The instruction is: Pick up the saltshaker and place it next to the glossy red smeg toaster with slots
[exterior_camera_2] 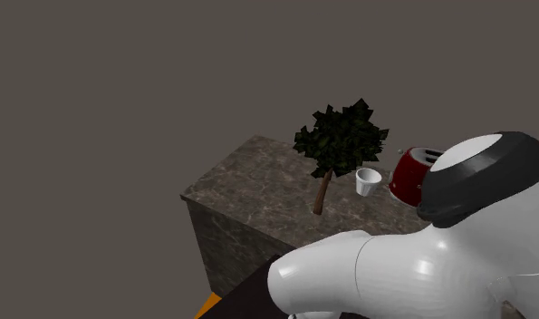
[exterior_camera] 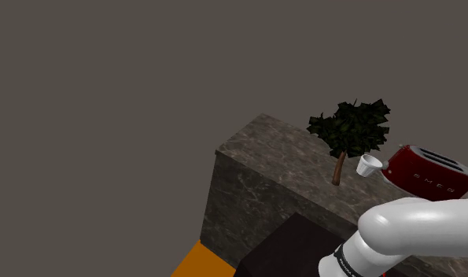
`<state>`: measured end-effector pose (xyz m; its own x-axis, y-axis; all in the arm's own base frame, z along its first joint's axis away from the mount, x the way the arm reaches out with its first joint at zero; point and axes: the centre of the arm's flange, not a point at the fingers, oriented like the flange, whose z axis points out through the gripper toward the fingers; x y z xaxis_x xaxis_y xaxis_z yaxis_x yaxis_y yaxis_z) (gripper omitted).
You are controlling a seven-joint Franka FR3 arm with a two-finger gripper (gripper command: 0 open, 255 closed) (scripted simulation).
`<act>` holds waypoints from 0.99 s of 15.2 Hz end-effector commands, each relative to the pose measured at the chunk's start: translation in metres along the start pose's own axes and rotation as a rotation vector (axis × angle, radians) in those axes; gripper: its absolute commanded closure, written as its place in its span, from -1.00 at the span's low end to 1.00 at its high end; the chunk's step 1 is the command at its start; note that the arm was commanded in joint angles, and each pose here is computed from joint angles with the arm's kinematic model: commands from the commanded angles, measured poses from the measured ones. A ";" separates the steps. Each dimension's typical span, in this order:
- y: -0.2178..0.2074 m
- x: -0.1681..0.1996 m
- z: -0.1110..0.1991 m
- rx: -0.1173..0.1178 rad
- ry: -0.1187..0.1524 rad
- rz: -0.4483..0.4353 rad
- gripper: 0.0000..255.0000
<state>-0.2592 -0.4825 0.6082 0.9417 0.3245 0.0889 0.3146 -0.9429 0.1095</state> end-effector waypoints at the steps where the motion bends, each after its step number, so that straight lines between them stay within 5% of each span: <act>1: -0.005 -0.012 0.002 0.001 0.000 -0.001 1.00; 15: -0.013 -0.019 0.075 0.001 0.000 -0.001 1.00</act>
<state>-0.2722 -0.4825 0.5379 0.9414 0.3255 0.0888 0.3157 -0.9427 0.1084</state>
